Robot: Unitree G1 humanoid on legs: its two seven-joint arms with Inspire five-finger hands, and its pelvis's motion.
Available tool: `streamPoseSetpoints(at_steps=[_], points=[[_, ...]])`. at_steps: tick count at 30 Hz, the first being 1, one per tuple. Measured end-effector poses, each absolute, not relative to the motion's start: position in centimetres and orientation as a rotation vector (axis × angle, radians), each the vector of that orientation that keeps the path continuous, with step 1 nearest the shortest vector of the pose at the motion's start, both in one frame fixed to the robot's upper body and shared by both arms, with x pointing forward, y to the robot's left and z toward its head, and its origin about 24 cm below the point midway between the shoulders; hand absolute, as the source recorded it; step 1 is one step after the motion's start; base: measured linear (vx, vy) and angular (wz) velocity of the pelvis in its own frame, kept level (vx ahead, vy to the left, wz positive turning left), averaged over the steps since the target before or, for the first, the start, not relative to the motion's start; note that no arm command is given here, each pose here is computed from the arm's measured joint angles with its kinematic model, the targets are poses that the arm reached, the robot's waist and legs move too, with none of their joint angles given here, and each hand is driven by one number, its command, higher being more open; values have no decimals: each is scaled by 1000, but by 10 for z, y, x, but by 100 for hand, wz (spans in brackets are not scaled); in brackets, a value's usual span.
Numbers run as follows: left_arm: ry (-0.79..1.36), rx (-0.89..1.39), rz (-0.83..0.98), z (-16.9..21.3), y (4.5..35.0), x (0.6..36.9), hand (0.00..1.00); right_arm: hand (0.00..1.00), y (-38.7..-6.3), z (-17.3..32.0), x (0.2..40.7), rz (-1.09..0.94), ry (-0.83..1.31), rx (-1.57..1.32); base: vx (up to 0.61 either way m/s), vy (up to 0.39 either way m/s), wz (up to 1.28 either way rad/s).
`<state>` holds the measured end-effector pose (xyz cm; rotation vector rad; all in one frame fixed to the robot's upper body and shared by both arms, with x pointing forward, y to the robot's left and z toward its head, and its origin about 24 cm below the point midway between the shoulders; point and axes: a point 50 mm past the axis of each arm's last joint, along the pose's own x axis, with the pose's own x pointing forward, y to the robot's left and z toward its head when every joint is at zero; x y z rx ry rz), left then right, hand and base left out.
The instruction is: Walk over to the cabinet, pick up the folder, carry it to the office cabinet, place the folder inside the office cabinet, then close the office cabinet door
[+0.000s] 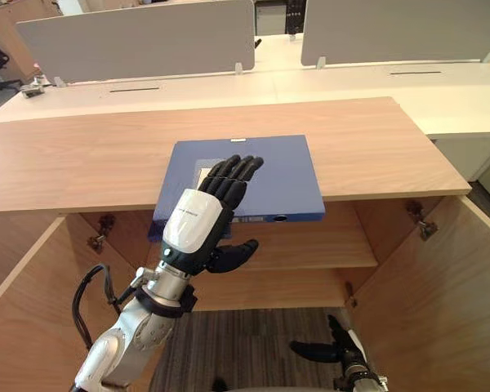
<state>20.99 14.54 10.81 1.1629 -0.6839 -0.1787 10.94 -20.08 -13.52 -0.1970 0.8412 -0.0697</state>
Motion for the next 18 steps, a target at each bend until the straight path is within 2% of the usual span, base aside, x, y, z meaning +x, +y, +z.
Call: streamPoseSetpoints(at_steps=[1,7,13,18], points=[[-671,1193,-181,105,148,215,0,100,-201,-135,110,-68,841,-196,0,0,0],[-597,1373,-113,99,164,234,0,100,-199,-135,111,-61,838,-183,0,0,0],[-641,1382,28,117,172,243,0,100,-197,-135,111,-62,837,-161,0,0,0],[-678,1329,70,127,164,237,0,100,-197,-135,112,-81,832,-144,13,-3,-3]])
